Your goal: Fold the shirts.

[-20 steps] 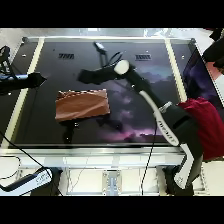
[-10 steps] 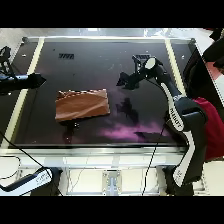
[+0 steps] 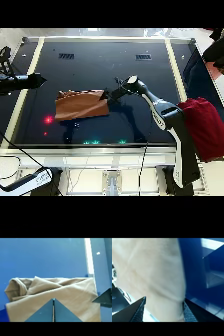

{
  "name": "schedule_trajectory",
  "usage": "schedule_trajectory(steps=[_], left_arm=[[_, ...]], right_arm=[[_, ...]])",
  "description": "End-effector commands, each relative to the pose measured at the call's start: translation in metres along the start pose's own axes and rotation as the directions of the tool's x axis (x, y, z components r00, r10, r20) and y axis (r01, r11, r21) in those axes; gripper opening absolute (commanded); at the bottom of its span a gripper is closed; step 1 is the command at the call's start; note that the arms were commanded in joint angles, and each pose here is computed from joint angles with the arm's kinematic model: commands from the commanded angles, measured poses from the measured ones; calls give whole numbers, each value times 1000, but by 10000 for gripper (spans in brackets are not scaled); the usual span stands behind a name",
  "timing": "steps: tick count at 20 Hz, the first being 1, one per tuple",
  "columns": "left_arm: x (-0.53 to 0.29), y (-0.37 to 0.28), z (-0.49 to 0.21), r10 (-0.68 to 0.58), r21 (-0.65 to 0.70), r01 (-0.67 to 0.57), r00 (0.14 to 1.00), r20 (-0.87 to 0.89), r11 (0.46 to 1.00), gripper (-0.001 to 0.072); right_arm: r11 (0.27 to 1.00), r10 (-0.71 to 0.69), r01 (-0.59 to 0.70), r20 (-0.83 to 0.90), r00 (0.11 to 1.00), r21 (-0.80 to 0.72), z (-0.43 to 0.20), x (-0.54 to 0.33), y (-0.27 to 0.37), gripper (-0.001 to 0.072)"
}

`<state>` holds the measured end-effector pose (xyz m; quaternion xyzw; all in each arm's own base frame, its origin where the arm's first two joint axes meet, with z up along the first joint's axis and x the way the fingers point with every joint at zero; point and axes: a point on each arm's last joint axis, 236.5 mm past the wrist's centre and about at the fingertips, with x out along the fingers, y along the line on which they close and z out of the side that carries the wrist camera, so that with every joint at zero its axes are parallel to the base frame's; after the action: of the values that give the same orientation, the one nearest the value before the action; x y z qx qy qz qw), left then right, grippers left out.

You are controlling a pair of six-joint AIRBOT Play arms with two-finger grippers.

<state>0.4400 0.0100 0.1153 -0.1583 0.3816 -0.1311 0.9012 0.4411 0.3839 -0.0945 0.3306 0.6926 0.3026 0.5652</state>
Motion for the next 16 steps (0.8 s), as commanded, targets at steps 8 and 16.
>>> schedule_trajectory(steps=[8, 16], left_arm=[[-1, -3, -5, -11, 0, 11, 1000, -20, 1000, 14], [-1, -5, -3, -23, -8, 23, 1000, -13, 1000, 14]], right_arm=[[956, 137, -133, -3, 991, -260, -21, -27, 107, 10], [911, -267, 368, 411, 872, -187, -7, -306, 52, 9]])
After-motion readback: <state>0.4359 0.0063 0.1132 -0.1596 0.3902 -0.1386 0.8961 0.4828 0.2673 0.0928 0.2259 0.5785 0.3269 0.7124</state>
